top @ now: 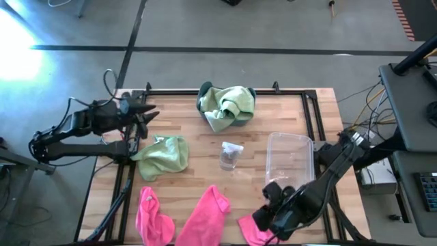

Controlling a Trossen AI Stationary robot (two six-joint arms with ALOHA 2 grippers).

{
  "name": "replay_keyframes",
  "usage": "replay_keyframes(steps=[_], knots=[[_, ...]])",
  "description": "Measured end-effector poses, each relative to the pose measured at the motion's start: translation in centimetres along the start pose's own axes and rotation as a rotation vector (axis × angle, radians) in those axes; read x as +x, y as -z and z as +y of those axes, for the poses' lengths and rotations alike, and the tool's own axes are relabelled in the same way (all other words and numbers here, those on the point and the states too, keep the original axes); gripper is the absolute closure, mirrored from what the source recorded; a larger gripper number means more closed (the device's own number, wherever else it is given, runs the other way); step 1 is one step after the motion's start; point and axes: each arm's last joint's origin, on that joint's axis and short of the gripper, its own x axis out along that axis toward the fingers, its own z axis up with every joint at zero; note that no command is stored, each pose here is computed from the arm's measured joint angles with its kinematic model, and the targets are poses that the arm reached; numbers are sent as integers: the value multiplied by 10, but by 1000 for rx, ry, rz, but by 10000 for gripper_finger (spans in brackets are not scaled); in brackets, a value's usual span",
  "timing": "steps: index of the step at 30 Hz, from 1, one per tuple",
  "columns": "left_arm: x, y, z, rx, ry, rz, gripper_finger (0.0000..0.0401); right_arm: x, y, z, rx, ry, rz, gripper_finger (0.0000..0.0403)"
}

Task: Sort microfiber towel by color & place in baskets
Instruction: Put the right pink microfiber towel into the transparent bin

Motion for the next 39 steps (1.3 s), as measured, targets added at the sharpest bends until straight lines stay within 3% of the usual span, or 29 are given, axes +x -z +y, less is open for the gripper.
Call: replay_keyframes(steps=[13,26,39], knots=[[-39,5,14,-49,49,-151,275,60,27,5,3,212,239,239],[-54,14,21,-80,53,-163,275,73,47,5,-20,224,273,239],[-55,16,22,-94,54,-157,275,113,62,6,-72,275,363,239]])
